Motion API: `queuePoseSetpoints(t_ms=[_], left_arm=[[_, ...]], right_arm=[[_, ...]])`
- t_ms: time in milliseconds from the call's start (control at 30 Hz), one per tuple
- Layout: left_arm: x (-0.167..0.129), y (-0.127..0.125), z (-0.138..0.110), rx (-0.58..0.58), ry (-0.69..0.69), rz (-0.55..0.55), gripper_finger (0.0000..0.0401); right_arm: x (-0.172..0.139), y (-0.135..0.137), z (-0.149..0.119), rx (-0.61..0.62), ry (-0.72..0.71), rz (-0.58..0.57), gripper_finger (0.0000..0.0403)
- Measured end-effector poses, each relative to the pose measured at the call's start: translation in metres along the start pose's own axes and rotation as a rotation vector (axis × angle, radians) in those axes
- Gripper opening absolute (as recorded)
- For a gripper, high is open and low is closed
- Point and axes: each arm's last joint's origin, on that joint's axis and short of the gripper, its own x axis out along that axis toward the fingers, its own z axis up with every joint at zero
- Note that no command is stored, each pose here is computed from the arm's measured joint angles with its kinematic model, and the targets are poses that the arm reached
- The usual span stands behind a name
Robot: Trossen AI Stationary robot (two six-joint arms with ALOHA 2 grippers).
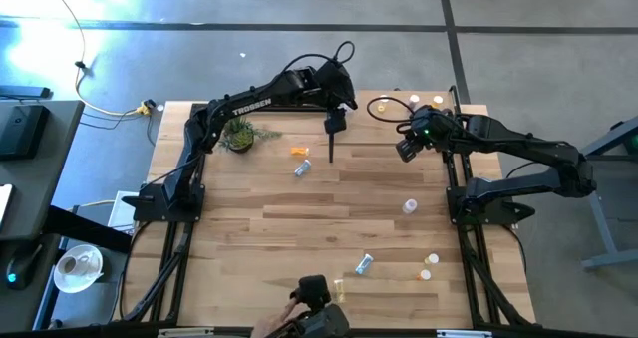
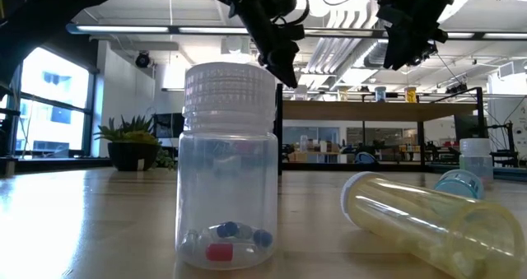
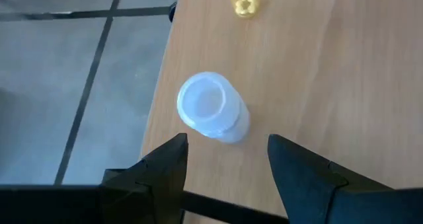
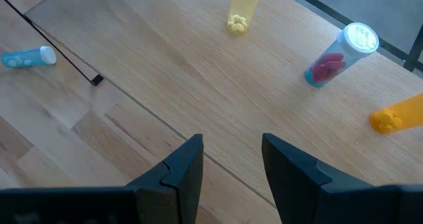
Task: Pick and place medicine bottles onto shelf by color
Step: Put the bottom orange pill bottle aligned with the other orange pill bottle on the shelf
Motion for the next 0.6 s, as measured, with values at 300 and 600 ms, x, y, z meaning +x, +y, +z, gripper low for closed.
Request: queuePoseSetpoints(t_ms=[300,600], left_arm=[[-0.029,-0.002,0.006,0.011,-0.028,-0.001,0.02],[-0.032,-0.008,0.002,-0.064,-0.04,-0.148,0.02]], right_arm=[[0.0,0.0,-0.001,-0.006,0.017,0.007,0.0147],[-0.004,0.009,-0.006,-0.05,0.038,0.075,0.0147]])
